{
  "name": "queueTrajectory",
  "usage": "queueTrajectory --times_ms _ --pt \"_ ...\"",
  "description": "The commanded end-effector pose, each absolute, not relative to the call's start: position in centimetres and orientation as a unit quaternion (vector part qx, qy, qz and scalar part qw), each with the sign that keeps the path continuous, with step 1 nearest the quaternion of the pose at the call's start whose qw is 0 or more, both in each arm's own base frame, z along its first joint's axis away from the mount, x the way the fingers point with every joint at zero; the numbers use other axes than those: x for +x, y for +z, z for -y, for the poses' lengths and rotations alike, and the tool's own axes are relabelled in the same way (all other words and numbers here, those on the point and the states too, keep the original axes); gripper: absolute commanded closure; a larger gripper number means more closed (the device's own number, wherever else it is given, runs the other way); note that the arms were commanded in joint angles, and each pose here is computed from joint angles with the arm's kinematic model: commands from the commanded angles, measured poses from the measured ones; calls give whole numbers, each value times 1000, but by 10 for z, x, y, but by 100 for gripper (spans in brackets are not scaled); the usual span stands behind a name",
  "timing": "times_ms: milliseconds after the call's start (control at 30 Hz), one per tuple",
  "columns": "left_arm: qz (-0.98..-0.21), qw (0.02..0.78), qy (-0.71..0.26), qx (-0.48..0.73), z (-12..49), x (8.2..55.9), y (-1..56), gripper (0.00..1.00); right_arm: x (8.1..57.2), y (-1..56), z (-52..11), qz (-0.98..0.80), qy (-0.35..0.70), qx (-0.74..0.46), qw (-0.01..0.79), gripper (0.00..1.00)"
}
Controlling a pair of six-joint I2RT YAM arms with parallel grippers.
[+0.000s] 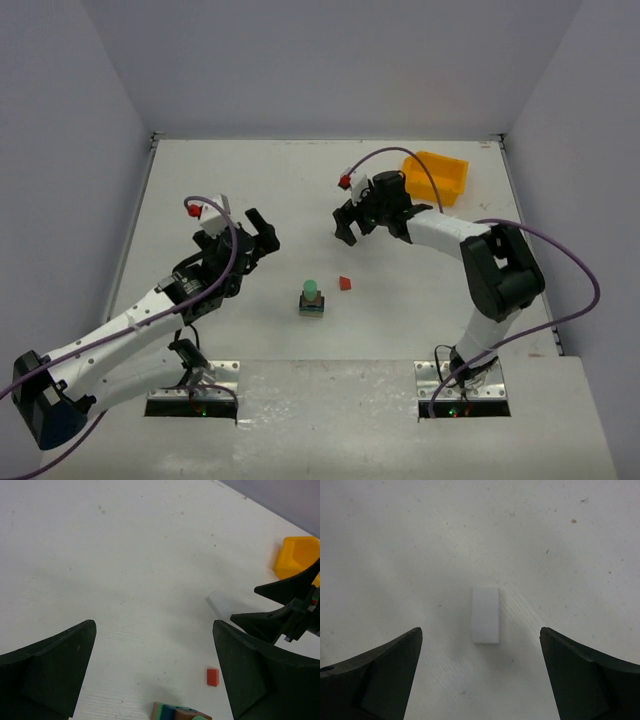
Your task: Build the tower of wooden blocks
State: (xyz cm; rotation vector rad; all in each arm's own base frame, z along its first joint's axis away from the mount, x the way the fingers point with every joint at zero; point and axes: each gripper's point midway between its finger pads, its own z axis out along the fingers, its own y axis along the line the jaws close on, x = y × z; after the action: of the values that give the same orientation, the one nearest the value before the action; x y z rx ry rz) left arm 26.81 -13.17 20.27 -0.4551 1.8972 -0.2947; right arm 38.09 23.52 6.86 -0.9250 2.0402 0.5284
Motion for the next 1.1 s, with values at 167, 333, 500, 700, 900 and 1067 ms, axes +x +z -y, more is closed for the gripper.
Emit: queueTrajectory --times_ms 167,333,500,700,900,1067 --pt "-803 529 -141 -237 119 296 171 0 397 22 -244 -825 159 -415 350 1" --pt "-796 525 -134 -270 96 296 156 0 398 7 -244 -835 159 -412 328 1" --pt "-787 525 -124 -300 80 291 148 0 399 0 -251 -836 171 -411 320 7" --pt "-788 519 -114 -311 73 283 137 0 398 0 -250 -840 169 -408 315 44" --pt "-793 508 -119 -315 73 276 123 0 388 10 -258 -821 190 -430 324 77" --pt "-798 499 -121 -317 71 267 110 0 392 52 -262 -794 189 -445 368 85"
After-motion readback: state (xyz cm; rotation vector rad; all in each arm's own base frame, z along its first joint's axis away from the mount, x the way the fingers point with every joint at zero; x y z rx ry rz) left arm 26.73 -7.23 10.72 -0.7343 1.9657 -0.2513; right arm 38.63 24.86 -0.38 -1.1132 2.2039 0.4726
